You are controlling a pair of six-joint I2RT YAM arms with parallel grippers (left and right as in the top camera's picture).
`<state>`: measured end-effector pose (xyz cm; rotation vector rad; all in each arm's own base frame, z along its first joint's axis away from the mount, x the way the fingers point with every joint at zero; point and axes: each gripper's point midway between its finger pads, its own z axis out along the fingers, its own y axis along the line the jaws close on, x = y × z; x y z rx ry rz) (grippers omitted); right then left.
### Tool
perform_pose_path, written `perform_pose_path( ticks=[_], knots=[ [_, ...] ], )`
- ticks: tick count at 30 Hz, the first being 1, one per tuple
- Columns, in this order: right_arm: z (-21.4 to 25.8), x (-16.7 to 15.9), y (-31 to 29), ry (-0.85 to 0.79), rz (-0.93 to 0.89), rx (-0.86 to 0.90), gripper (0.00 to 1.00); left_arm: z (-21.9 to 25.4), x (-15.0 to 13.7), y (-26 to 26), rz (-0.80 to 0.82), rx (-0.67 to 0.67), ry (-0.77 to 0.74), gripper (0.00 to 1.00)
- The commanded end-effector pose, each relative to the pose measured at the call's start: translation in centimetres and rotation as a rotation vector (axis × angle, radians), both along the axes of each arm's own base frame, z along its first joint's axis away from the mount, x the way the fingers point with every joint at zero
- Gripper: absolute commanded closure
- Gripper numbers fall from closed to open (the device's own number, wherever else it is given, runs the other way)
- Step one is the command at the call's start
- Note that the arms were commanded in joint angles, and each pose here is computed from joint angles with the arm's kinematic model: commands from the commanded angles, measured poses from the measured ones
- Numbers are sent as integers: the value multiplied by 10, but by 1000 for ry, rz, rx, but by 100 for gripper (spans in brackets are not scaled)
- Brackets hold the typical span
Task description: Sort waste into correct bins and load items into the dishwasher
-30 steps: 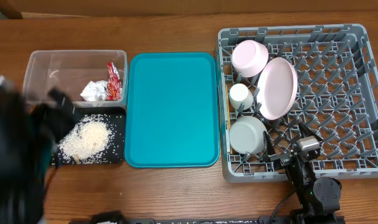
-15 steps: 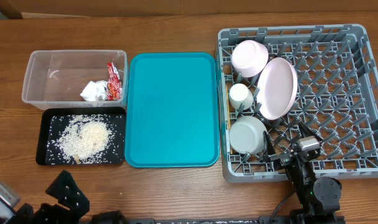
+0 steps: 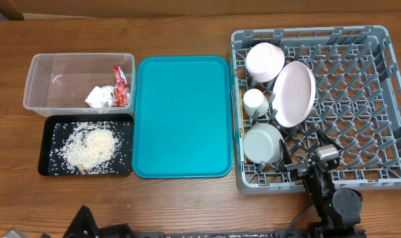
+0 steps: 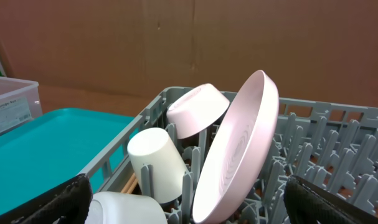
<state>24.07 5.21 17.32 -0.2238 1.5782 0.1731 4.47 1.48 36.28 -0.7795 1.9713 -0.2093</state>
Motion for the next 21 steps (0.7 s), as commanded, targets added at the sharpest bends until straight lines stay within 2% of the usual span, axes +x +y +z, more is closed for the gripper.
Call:
perform_pose_path(
  ticks=[1, 6, 11, 16, 21],
  knots=[
    [-1, 0, 0, -8, 2, -2, 0, -21, -3, -4, -24, -8, 22, 0],
    [-1, 0, 0, -7, 2, -2, 0, -47, 6, -3, -25, -8, 22, 0],
    [-1, 0, 0, -7, 2, -2, 0, -55, 29, -7, -60, -11, -82, 0],
    [-1, 0, 0, -7, 2, -2, 0, -43, 63, -14, -126, -3, -285, 0],
    [-1, 0, 0, -7, 2, -2, 0, -10, 93, -22, -204, 35, -555, 0]
  ],
)
